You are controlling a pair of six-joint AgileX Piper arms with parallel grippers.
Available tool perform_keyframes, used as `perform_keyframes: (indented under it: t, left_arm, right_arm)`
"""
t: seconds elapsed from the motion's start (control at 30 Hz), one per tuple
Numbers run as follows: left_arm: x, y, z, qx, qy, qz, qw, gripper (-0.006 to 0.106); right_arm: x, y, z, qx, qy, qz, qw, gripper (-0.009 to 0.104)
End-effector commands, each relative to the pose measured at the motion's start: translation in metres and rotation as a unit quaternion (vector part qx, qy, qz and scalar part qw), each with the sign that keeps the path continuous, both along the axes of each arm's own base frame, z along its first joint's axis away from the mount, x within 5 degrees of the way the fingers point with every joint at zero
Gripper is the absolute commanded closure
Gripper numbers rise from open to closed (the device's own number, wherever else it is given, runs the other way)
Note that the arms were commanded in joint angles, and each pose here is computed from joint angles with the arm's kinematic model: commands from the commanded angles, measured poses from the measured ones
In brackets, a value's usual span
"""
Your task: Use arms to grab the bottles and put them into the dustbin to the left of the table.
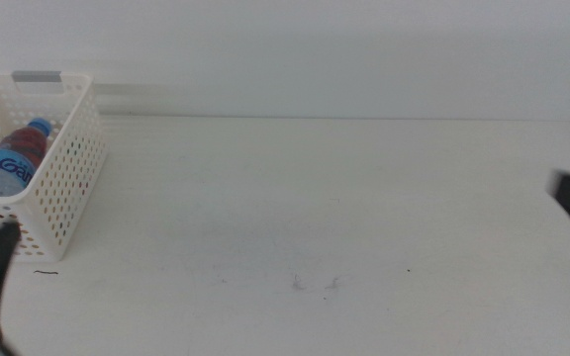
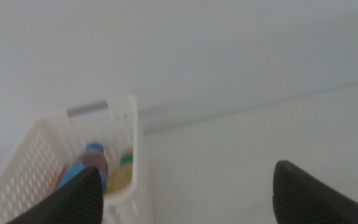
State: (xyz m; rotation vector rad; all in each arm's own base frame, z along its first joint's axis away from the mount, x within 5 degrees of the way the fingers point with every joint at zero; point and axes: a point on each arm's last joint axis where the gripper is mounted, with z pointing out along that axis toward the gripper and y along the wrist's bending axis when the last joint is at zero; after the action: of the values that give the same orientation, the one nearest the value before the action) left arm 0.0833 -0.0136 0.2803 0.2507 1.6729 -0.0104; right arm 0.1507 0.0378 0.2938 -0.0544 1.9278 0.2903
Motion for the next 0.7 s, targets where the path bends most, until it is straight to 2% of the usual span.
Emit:
perform_keyframes:
  t: [0.0,0.17,0.37,0.47,0.67]
  left_arm:
    - [-0.011,0.001,-0.020,-0.003,-0.011,0.004,1.000,0.007]
    - [-0.024,0.002,-0.054,-0.003,-0.021,0.004,1.000,0.007]
    - [-0.028,0.004,-0.079,-0.005,-0.037,0.012,0.999,0.007]
    - [-0.027,0.006,-0.078,-0.005,-0.043,0.026,0.999,0.007]
    - [-0.027,0.009,-0.077,-0.005,-0.050,0.051,0.997,0.007]
  right_arm:
    - [-0.024,-0.017,-0.016,-0.003,-0.035,-0.038,0.999,0.006]
    - [-0.064,-0.033,-0.055,-0.004,-0.061,-0.091,0.994,0.006]
    - [-0.087,-0.036,-0.086,-0.003,-0.107,-0.100,0.989,0.006]
    - [-0.092,-0.036,-0.092,-0.012,-0.126,-0.100,0.987,0.006]
    - [-0.095,-0.036,-0.095,-0.010,-0.138,-0.100,0.985,0.006]
